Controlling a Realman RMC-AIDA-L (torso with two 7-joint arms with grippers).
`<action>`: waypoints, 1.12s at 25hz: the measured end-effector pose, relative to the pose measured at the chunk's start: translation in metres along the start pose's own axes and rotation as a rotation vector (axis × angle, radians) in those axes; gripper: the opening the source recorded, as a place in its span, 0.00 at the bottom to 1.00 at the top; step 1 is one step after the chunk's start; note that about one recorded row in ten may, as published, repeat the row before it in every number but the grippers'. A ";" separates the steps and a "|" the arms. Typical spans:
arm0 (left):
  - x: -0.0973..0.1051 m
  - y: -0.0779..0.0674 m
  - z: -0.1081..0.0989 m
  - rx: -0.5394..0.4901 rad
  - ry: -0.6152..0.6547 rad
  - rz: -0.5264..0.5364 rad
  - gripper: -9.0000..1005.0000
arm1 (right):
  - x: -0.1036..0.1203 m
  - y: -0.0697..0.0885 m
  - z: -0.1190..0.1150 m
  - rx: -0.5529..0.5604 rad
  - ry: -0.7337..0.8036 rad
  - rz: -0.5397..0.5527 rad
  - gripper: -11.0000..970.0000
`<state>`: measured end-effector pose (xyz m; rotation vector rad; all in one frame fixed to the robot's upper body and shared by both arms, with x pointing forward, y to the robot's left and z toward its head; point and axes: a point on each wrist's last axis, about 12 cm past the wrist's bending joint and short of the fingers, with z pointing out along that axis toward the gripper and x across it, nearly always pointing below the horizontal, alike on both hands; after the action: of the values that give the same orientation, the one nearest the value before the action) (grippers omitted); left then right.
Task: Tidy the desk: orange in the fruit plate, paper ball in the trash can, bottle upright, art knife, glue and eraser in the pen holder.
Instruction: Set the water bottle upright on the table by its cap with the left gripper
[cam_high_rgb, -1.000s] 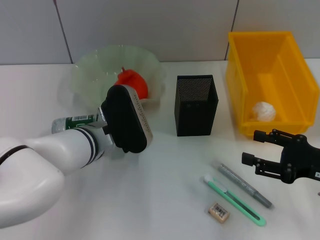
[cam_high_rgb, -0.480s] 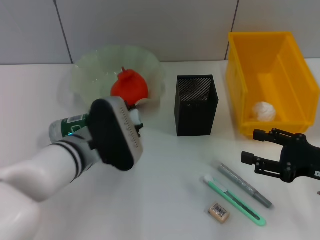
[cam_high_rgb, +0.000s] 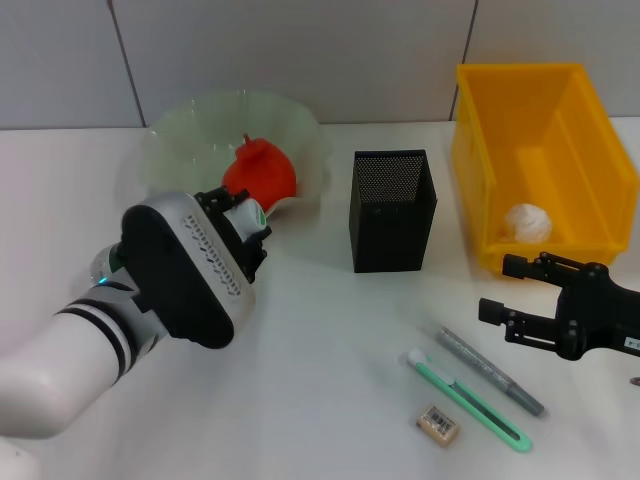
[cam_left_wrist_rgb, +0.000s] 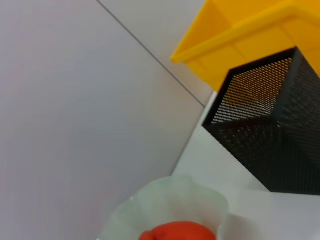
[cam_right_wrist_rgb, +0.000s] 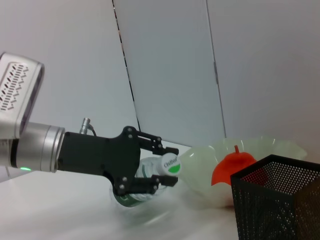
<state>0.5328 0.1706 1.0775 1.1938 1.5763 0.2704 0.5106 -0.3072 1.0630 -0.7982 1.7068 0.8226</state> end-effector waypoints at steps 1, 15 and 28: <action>0.000 0.001 -0.001 -0.005 -0.002 -0.010 0.46 | 0.000 0.000 0.000 -0.001 0.000 0.001 0.77; -0.001 0.025 -0.014 -0.091 -0.018 -0.263 0.45 | -0.001 -0.001 0.003 -0.001 -0.010 0.003 0.77; 0.005 0.043 -0.023 -0.139 -0.020 -0.436 0.45 | 0.001 -0.001 0.003 0.010 -0.007 0.002 0.77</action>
<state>0.5378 0.2034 1.1134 0.7209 1.7243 0.0803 0.5130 -0.3053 1.0612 -0.7869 1.7046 0.8168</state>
